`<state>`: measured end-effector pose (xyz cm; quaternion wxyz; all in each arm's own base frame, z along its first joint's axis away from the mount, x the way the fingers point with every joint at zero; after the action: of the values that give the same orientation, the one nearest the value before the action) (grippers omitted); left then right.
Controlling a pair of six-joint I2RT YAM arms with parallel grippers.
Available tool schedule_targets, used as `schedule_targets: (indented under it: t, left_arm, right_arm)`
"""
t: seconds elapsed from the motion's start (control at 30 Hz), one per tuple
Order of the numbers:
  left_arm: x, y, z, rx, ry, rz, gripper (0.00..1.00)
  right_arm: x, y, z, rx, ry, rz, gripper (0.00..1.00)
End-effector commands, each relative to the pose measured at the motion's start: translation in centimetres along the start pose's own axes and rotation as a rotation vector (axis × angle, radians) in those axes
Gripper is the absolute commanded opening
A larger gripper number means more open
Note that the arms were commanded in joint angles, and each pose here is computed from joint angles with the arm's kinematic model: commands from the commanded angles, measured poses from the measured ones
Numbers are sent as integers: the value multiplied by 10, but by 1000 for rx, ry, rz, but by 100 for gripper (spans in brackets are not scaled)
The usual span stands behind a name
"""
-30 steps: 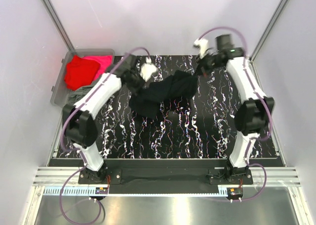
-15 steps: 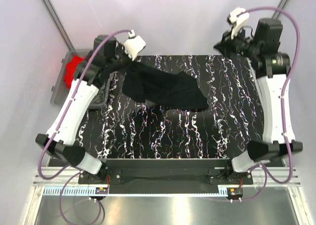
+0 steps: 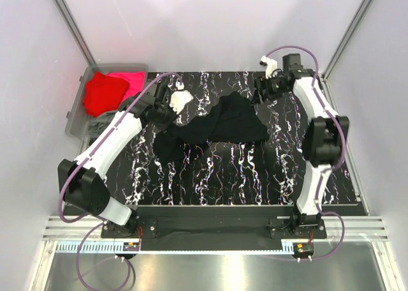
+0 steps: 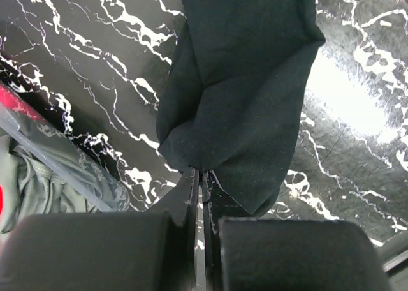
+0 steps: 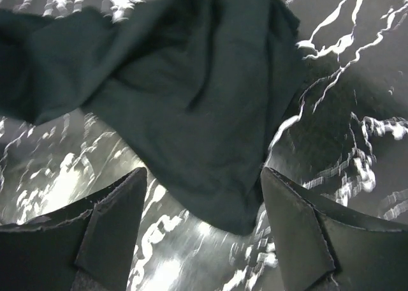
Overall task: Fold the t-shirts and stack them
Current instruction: Flatten the tshirt out
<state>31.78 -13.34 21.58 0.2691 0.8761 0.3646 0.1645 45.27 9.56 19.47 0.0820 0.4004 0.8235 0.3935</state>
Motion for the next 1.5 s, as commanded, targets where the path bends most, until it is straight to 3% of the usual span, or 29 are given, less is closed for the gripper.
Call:
schedule_targets:
  t: [0.0, 0.47, 0.73, 0.83, 0.87, 0.93, 1.07, 1.1, 1.23, 1.47]
  left_arm:
    - [0, 20, -6, -99, -5, -25, 0]
    - [0, 17, 15, -51, -26, -62, 0]
    - [1, 17, 20, -38, -22, -69, 0]
    - [1, 17, 22, -34, -24, -71, 0]
    - [2, 18, 22, -36, -23, -72, 0]
    - [3, 19, 22, -37, -21, -72, 0]
    - [6, 26, 21, -49, -7, -61, 0]
    - [7, 28, 22, -49, -5, -58, 0]
    - [12, 37, 22, -71, 6, -43, 0]
    - [53, 93, -8, -230, 149, -48, 0]
  right_arm:
    - [-13, 40, 9, -81, -14, -41, 79]
    - [-26, 21, 122, 6, 68, -82, 81]
    - [-23, 15, 148, 30, 53, -106, 79]
    - [-21, 16, 149, 31, 56, -109, 61]
    - [-21, 15, 148, 32, 54, -109, 43]
    - [-21, 18, 145, 31, 42, -113, 29]
    - [-22, 38, 120, 1, -24, -158, 27]
    - [-21, 41, 116, -5, -30, -171, 17]
    - [-20, 58, 93, -35, -81, -208, 6]
    - [-21, 109, 12, -128, -289, -318, 1]
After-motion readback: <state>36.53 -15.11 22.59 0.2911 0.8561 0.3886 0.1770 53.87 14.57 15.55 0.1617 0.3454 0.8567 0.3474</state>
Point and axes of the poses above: each gripper's point midway between its finger pads, its own z axis out along the fingers, its own x axis along the line the jaws close on, y = z × x, the point moved 4 cm from there along -z, back along the fingers, and after that the axes turned 8 degrees about -z, right-handed, at the moved point
